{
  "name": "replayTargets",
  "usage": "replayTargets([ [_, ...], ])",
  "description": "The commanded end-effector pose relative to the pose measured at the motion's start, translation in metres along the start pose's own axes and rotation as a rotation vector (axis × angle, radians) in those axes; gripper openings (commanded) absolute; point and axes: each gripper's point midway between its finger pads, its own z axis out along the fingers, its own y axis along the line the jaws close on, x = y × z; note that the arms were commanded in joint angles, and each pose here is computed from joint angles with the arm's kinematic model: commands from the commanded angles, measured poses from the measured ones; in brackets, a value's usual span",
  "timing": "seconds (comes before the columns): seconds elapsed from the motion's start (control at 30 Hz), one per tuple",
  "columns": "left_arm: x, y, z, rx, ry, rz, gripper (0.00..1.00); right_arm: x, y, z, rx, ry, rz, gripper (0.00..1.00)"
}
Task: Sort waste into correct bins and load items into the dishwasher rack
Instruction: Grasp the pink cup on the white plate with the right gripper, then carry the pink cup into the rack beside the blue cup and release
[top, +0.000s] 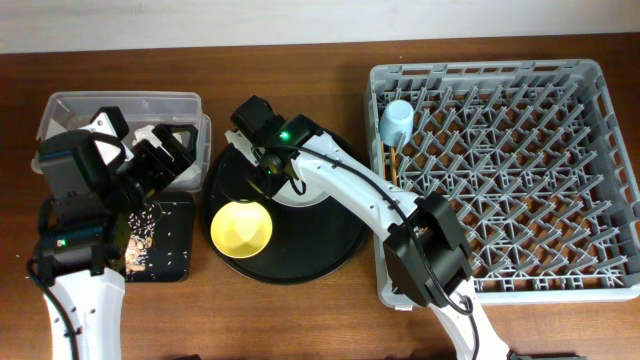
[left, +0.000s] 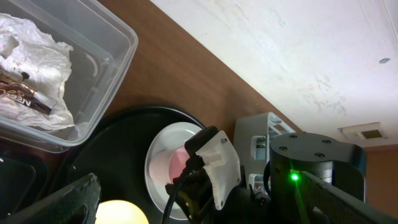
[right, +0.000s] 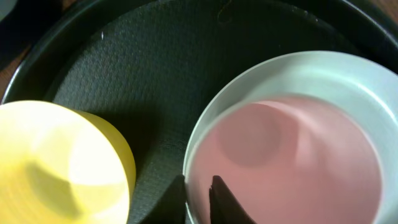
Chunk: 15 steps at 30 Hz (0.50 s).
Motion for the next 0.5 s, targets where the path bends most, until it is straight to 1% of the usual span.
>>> replayTargets([
  [0.0,-0.006,-0.003,-0.004,0.004,-0.021,0.03,0.99,-0.001,0.003,0.002,-0.031,-0.004,0.013,0.07],
  [0.03,-0.006,-0.003,-0.004,0.004,-0.021,0.03,0.99,-0.008,0.007,-0.005,-0.053,-0.029,0.01,0.04],
  [0.07,-0.006,-0.003,-0.004,0.004,-0.021,0.03,0.99,-0.015,0.009,-0.014,-0.07,-0.058,0.009,0.04],
  [0.17,-0.006,-0.003,-0.004,0.003,-0.021,0.03,0.99,-0.049,0.019,-0.073,-0.16,-0.197,0.008,0.04],
  [0.23,-0.006,-0.003,-0.004,0.004,-0.021,0.03,0.99,-0.056,0.011,-0.11,-0.159,-0.244,0.067,0.04],
  [0.3,-0.006,-0.003,-0.004,0.004,-0.021,0.03,0.99,-0.051,-0.003,-0.145,-0.148,-0.26,0.119,0.04],
  [0.4,-0.006,-0.003,-0.004,0.004,-0.021,0.03,0.99,-0.021,-0.028,-0.188,-0.154,-0.23,0.208,0.04],
  [0.47,-0.006,-0.003,-0.004,0.004,-0.021,0.03,0.99,0.001,-0.043,-0.203,-0.172,-0.19,0.272,0.04],
])
